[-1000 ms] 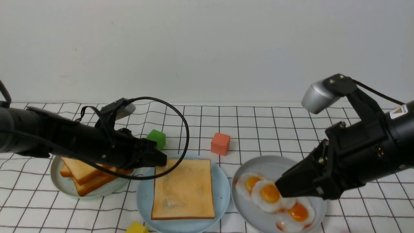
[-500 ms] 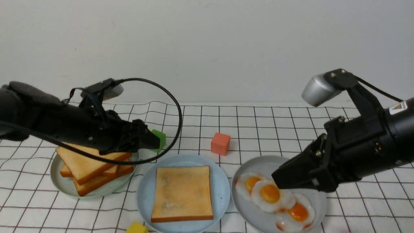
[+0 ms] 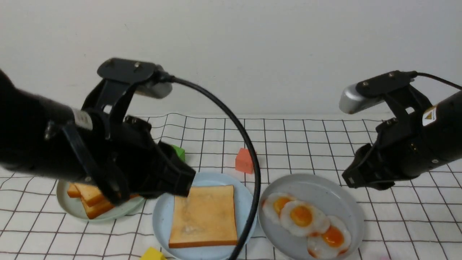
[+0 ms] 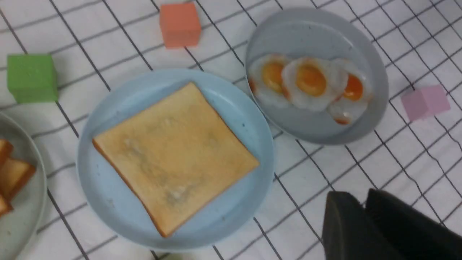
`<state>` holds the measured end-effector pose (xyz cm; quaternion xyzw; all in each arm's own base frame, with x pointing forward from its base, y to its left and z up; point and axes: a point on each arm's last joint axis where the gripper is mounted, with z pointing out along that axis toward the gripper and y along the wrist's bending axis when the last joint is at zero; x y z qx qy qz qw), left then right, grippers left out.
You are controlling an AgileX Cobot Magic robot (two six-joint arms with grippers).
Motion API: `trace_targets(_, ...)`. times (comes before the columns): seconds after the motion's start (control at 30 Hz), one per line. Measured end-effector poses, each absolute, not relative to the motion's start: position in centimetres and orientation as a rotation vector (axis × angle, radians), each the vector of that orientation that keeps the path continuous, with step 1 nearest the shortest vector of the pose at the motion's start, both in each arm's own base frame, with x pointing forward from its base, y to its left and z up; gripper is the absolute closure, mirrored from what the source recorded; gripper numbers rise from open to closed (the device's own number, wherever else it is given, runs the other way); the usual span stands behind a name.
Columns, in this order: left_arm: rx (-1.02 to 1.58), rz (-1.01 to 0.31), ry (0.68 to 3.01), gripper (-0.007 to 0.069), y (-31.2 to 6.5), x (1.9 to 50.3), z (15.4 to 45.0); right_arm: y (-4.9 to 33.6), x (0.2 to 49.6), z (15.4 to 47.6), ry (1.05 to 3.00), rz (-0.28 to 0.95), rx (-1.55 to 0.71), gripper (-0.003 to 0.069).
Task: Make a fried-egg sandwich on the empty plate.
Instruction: Use the right arm to grab a fried egg
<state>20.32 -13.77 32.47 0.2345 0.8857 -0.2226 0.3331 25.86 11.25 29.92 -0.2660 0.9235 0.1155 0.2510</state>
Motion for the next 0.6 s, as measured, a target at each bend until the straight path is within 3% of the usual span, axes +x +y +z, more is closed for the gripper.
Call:
trace_targets(0.07,0.604,-0.576,2.323,0.0638,-13.4,18.4,32.1,11.4,27.3,28.9,2.569,0.242,-0.836,0.0418)
trace_targets(0.27,0.597,-0.607,2.229,0.0638,-11.9,14.8,32.9,13.0,31.3,25.5,2.526,0.202,-1.069,0.0418)
trace_targets(0.6,0.610,-0.620,2.193,0.0638,-10.6,12.6,33.5,14.6,34.1,20.2,2.473,0.282,-1.134,0.0418)
